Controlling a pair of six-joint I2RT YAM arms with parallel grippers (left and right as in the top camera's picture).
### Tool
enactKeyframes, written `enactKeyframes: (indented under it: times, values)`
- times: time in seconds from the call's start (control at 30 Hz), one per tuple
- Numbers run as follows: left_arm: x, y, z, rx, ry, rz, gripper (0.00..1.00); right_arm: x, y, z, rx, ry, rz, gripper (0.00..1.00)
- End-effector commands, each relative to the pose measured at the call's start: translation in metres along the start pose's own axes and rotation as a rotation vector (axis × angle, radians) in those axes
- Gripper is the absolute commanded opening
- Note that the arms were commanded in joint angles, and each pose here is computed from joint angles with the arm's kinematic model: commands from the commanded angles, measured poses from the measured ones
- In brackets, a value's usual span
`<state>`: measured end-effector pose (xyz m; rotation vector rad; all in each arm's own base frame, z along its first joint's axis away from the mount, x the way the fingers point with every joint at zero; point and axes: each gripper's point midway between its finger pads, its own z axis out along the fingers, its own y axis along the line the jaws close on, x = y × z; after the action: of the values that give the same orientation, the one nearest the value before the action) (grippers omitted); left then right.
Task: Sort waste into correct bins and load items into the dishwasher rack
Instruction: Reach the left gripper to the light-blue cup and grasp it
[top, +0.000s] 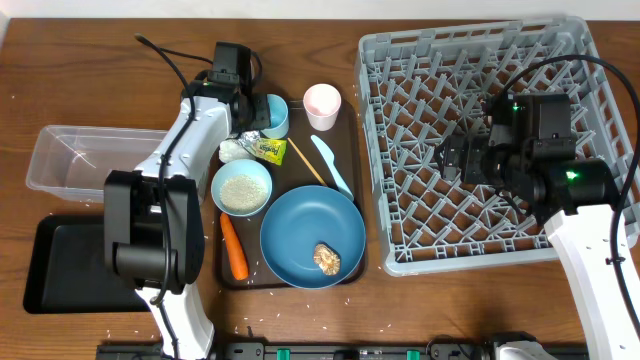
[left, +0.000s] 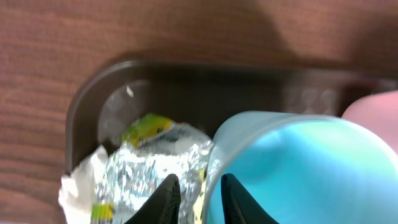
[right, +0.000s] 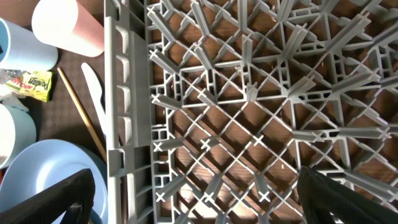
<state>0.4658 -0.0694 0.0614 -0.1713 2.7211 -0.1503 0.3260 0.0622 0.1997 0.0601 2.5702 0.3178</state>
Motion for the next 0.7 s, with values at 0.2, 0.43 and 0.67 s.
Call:
enactKeyframes:
  times: [0.2,0.43,0.67]
  values:
    - [0.002,0.004,0.004,-0.018,0.019,-0.005,0.09,-0.01,0.0,-0.006,0.005,-0.03,0.01,0.95]
    - [0.003,0.004,-0.001,-0.019,0.019,-0.004,0.06,-0.008,0.0,-0.006,0.007,-0.024,0.01,0.93]
    - [-0.014,-0.005,-0.067,0.029,-0.077,-0.002,0.06,-0.008,0.0,-0.006,0.007,-0.025,0.01,0.89]
